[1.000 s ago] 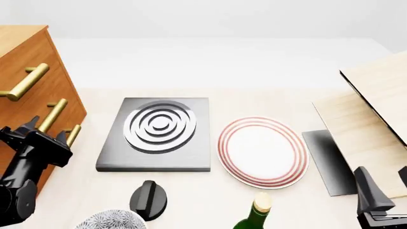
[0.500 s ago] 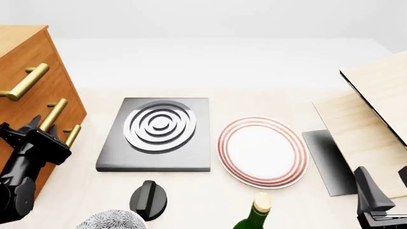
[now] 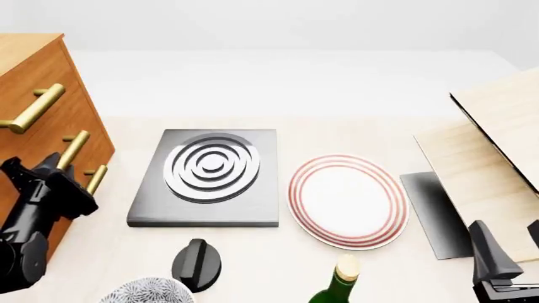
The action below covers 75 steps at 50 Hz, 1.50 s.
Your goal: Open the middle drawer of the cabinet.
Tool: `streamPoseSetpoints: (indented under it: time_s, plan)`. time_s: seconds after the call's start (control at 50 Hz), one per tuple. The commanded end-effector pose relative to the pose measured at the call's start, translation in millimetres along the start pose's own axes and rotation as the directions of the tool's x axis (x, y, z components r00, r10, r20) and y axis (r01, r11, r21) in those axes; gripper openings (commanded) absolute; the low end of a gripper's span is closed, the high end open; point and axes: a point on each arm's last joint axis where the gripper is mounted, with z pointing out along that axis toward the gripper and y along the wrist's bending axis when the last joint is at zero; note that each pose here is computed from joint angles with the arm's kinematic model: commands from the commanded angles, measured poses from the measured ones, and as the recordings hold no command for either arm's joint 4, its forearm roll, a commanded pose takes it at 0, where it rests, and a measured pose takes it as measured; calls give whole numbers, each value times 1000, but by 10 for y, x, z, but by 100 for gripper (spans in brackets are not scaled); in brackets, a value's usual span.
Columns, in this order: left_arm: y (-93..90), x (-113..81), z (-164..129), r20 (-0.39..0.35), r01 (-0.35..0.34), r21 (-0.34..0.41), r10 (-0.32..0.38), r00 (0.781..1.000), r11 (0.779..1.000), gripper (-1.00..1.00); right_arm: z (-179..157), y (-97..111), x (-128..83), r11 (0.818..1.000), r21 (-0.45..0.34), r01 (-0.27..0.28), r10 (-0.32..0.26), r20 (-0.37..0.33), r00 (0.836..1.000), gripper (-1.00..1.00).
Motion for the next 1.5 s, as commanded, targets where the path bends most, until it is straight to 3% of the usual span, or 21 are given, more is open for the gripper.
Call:
streamPoseSetpoints:
  time_s: [0.02, 0.26, 0.62, 0.84, 1.0, 1.06, 1.08, 1.2, 1.36, 1.4, 1.46, 1.48, 1.5]
  plan:
    - [186, -244, 173, 79, -97, -115, 106, 991, 989, -100, 0, 0, 0, 1000, 0, 0, 0, 0, 1000, 100]
    - [91, -409, 82, 141, -140, -87, 151, 978, 986, -100, 0, 0, 0, 1000, 0, 0, 0, 0, 1000, 100]
    - [149, -483, -665, 223, -107, -101, 127, 967, 989, -100, 0, 0, 0, 1000, 0, 0, 0, 0, 1000, 100]
    - [91, -529, -725, 257, -98, -74, 114, 960, 992, -100, 0, 0, 0, 1000, 0, 0, 0, 0, 1000, 100]
    - [91, -557, -555, 250, -92, -69, 106, 962, 993, -100, 0, 0, 0, 1000, 0, 0, 0, 0, 1000, 100]
    - [126, -532, -653, 253, -29, -71, 47, 966, 997, -100, 0, 0, 0, 1000, 0, 0, 0, 0, 1000, 100]
    - [139, -528, -728, 260, -21, -79, 40, 965, 997, 100, 0, 0, 0, 1000, 0, 0, 0, 0, 1000, 100]
    - [94, -484, -1066, 301, 103, -42, -85, 950, 994, 100, 0, 0, 0, 1000, 0, 0, 0, 0, 1000, 100]
    - [103, -543, -1101, 344, 236, 6, -224, 912, 972, 100, 0, 0, 0, 1000, 0, 0, 0, 0, 1000, 100]
    - [315, -524, -1401, 362, 275, 12, -261, 895, 961, 100, 0, 0, 0, 1000, 0, 0, 0, 0, 1000, 100]
    - [380, -410, -1782, 349, 363, 61, -360, 865, 930, 100, 0, 0, 0, 1000, 0, 0, 0, 0, 1000, 100]
    - [341, -388, -1794, 306, 437, 123, -453, 837, 891, 100, 0, 0, 0, 1000, 0, 0, 0, 0, 1000, 100]
    - [362, -386, -1830, 312, 450, 125, -466, 828, 884, 100, 0, 0, 0, 1000, 0, 0, 0, 0, 1000, 100]
